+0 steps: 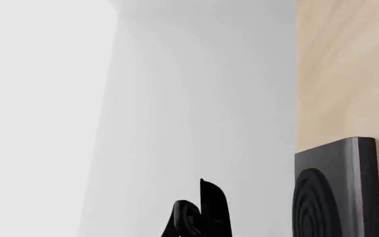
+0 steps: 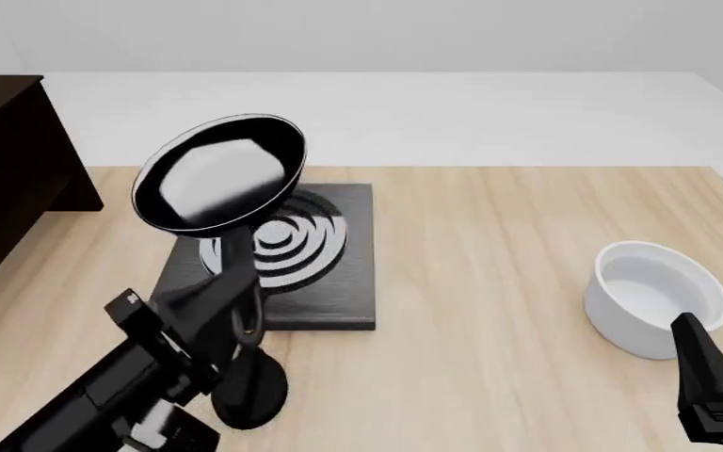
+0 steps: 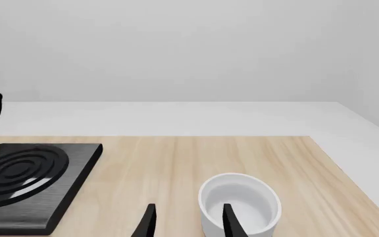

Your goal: Put the frying pan under the cabinet shelf.

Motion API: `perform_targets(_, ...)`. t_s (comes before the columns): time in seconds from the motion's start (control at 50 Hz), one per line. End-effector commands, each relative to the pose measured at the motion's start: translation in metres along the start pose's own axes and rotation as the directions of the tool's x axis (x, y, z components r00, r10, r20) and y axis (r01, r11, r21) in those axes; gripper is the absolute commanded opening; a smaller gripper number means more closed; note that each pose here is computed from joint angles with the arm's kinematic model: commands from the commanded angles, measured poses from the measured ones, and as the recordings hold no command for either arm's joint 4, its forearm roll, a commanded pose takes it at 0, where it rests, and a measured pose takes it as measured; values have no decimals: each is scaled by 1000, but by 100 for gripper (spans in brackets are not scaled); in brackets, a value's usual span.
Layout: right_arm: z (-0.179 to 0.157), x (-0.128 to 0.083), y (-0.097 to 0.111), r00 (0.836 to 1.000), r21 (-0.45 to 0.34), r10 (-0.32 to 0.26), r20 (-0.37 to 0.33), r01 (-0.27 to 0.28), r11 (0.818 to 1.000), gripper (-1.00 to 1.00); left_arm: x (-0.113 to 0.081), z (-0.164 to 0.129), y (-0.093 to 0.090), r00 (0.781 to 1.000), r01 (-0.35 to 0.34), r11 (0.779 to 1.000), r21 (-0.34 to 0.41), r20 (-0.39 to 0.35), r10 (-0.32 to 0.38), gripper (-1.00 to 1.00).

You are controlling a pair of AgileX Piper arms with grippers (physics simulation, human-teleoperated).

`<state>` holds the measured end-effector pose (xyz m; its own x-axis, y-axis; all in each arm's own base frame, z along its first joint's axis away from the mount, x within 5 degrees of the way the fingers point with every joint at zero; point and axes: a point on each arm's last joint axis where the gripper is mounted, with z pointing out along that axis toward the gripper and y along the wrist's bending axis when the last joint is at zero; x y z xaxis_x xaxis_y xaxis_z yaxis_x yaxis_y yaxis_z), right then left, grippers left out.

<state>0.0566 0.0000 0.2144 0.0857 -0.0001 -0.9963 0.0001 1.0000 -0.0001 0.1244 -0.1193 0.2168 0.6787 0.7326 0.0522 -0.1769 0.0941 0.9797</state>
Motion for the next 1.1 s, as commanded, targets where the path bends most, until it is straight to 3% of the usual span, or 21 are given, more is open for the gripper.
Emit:
perform_targets(0.02,0,0,0,1000,0,0,0,0,1000,100,13,-7,7,997,4,999,-52,-72,-8,-100)
perform_targets(0.52,0,0,0,1000,0,0,0,0,1000,100,33,-23,1,976,74,996,-43,-200,-81,-100)
perform_targets(1.1,0,0,0,1000,0,0,0,0,1000,100,45,-33,-3,944,151,987,-50,-290,-159,-100)
